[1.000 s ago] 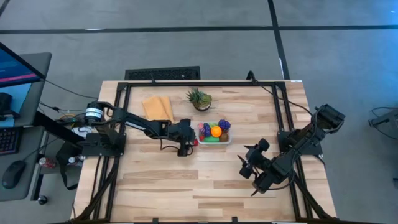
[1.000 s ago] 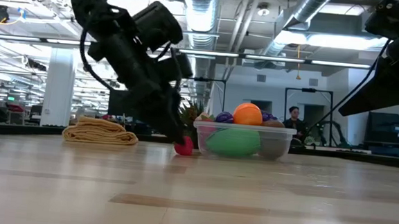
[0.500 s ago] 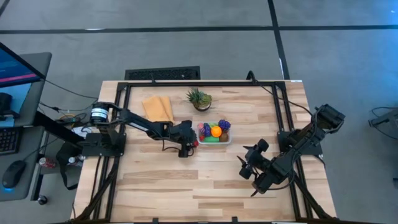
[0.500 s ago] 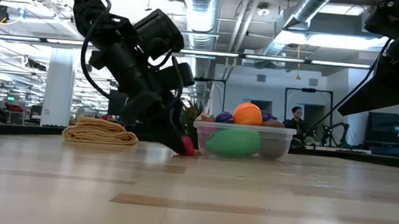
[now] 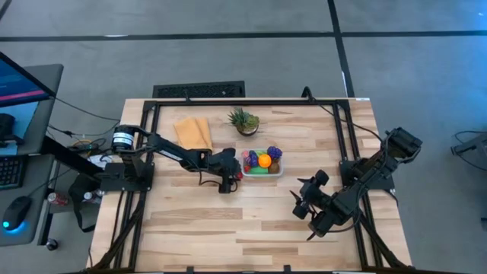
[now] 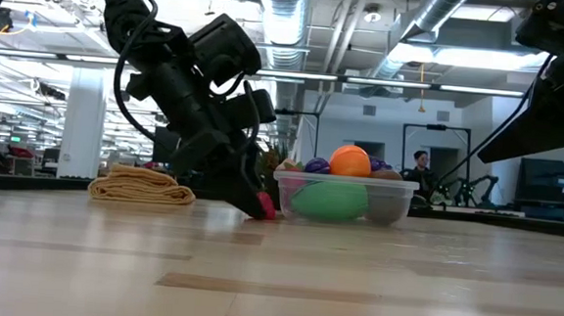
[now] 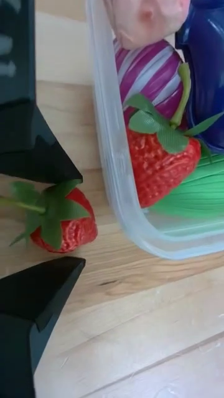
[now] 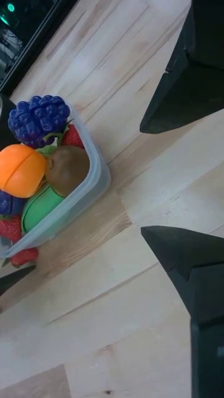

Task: Pick and placing Produce into tupperware
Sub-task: Put the red strawberry into the transparent container

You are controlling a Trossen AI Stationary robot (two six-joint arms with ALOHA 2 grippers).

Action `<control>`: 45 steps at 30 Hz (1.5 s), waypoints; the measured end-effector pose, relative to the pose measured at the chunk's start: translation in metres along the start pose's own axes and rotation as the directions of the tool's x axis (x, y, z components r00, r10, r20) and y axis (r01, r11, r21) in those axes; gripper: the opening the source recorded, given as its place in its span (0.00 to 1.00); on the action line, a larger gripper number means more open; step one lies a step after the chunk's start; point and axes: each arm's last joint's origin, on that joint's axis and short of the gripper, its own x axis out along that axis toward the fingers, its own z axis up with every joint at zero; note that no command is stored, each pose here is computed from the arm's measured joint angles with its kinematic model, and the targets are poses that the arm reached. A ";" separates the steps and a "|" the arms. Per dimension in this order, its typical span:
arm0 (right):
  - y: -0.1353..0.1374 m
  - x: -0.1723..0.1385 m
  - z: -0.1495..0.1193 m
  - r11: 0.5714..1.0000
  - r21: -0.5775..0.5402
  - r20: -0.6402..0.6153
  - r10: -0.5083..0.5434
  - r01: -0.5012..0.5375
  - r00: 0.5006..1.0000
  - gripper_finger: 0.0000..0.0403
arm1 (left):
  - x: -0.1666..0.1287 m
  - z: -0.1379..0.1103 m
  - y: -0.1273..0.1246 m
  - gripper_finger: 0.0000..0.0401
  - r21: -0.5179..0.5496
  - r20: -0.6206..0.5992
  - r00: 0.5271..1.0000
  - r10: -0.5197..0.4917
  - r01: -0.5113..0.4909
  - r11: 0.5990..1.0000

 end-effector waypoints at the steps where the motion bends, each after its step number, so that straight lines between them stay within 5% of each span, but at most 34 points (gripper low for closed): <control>1: 0.000 0.000 0.000 1.000 0.000 0.000 0.000 0.000 1.000 0.62 | 0.000 0.000 0.000 0.47 0.000 0.000 1.000 -0.003 0.003 1.000; 11: 0.000 0.000 0.000 1.000 0.000 0.000 0.000 0.000 1.000 0.62 | 0.000 0.000 0.000 0.36 0.000 0.002 1.000 -0.008 0.008 1.000; 32: 0.000 0.000 0.000 1.000 0.000 -0.002 0.000 0.000 1.000 0.62 | -0.001 -0.001 0.000 0.36 -0.009 -0.023 1.000 0.014 -0.015 1.000; 45: 0.000 0.000 0.000 1.000 0.000 -0.002 0.000 0.000 1.000 0.62 | -0.028 0.005 0.005 0.36 0.004 -0.093 0.984 0.155 -0.155 0.988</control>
